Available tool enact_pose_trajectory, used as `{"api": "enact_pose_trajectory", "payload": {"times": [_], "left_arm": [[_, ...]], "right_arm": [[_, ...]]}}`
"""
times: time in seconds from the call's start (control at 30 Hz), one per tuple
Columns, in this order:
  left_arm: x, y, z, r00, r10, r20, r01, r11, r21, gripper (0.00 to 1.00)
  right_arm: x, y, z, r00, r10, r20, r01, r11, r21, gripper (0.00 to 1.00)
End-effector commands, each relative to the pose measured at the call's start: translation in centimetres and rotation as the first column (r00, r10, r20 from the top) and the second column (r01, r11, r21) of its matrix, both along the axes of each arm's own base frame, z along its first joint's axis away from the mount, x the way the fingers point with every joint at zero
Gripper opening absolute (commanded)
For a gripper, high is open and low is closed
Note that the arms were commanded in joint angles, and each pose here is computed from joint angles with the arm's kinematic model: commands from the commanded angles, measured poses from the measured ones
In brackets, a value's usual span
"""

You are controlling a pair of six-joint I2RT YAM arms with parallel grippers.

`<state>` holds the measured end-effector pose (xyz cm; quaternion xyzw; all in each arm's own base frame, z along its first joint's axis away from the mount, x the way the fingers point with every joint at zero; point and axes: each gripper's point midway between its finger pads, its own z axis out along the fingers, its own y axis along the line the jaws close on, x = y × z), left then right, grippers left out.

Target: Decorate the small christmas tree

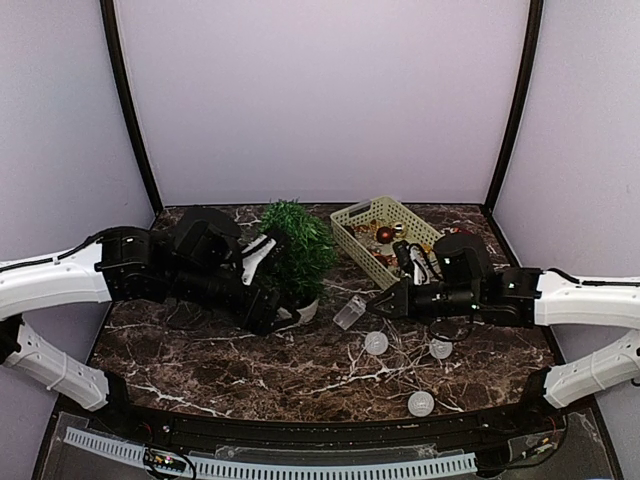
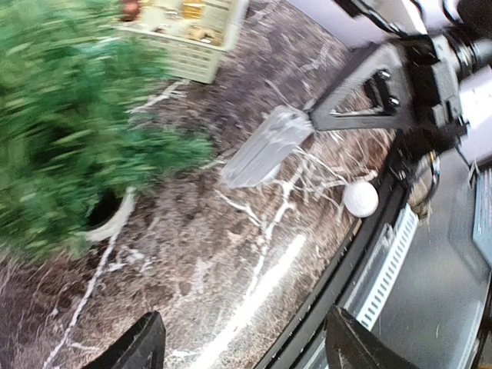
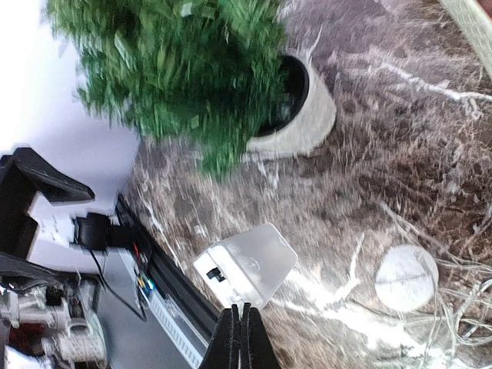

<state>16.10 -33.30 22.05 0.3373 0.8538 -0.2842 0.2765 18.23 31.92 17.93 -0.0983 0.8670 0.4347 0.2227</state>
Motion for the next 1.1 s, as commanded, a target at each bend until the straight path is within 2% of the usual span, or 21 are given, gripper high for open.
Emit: {"api": "enact_pose_trajectory", "payload": {"times": [0.0, 0.17, 0.37, 0.53, 0.77, 1.07], "left_arm": [[2.7, 2.7, 0.6, 0.980, 0.195, -0.038, -0.197, 0.978, -0.067, 0.74], [6.2, 5.1, 1.1, 0.927, 0.371, -0.054, -0.375, 0.921, -0.102, 0.69], [8.1, 6.4, -0.5, 0.884, 0.455, -0.106, -0.465, 0.878, -0.110, 0.61], [8.1, 5.8, -1.0, 0.891, 0.433, -0.137, -0.451, 0.878, -0.158, 0.57], [8.2, 4.5, -1.1, 0.904, 0.394, -0.166, -0.423, 0.879, -0.221, 0.57], [8.8, 3.7, -2.4, 0.905, 0.386, -0.179, -0.418, 0.887, -0.197, 0.59]], "right_arm": [[4.3, 0.6, 4.2, 0.971, -0.238, 0.023, 0.227, 0.950, 0.213, 0.00], [6.7, 0.5, 3.9, 0.931, -0.365, -0.015, 0.359, 0.908, 0.214, 0.00], [8.3, 1.0, 3.8, 0.904, -0.426, -0.040, 0.425, 0.880, 0.214, 0.00], [8.8, 2.4, 3.1, 0.912, -0.406, -0.057, 0.409, 0.889, 0.208, 0.00], [9.3, 5.0, 1.7, 0.927, -0.364, -0.087, 0.374, 0.909, 0.185, 0.00], [9.5, 6.9, 1.2, 0.938, -0.324, -0.121, 0.343, 0.918, 0.201, 0.00]]}}
